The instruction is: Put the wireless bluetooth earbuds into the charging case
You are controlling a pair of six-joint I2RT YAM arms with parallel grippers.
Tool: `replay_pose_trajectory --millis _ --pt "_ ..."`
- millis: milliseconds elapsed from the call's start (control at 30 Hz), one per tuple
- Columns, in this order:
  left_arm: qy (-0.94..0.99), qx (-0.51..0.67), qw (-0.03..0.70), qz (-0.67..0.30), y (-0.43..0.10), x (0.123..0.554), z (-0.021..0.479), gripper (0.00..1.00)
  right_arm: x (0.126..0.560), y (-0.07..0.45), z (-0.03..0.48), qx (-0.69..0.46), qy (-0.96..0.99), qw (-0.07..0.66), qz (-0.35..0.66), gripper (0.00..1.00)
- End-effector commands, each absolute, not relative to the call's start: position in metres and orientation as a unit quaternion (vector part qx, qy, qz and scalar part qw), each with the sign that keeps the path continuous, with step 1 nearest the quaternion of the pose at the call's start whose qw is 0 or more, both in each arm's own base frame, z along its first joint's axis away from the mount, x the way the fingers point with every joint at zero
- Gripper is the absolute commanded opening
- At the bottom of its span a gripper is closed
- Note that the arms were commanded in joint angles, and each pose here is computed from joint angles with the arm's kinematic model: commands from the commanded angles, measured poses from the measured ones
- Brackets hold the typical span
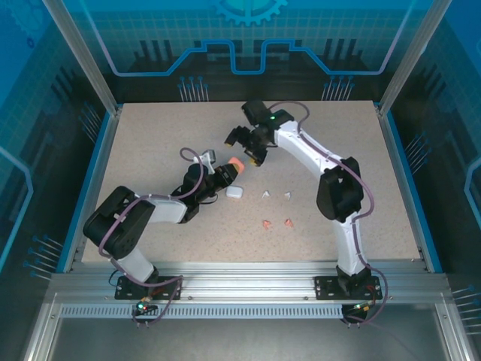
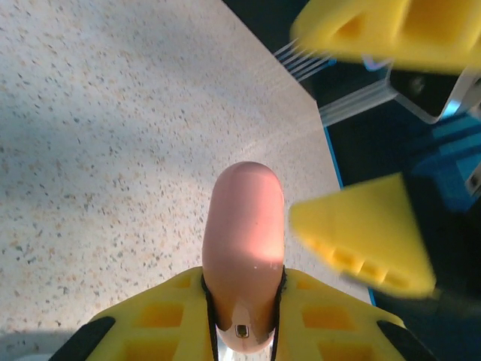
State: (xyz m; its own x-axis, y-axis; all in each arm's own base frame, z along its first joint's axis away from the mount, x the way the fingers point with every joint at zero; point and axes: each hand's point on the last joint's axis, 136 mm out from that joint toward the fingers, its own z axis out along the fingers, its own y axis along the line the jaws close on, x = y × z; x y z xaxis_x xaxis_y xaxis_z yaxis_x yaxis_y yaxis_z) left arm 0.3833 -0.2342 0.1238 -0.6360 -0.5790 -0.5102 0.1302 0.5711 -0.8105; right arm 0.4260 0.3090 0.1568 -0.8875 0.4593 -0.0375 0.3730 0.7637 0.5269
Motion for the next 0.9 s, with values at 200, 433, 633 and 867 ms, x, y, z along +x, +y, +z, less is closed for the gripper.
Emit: replay_pose_trajectory --millis 200,433,633,867 --pt "0.808 -0.034 0.336 -0.483 -0.244 0.375 0.163 0.00 0.416 0.223 0.191 0.165 0.923 0.192 0.291 0.89" --pt "0.811 0.016 0.282 -0.513 -0.236 0.371 0.178 0.00 0.385 0.215 0.195 0.018 0.907 0.275 0.318 0.90" --pt "0.804 0.065 0.255 -0.533 -0.245 0.359 0.195 0.00 0.359 0.249 0.202 -0.100 0.868 0.284 0.395 0.89" --pt "0.804 0.073 0.249 -0.536 -0.246 0.353 0.196 0.00 0.357 0.272 0.200 -0.132 0.859 0.271 0.413 0.88"
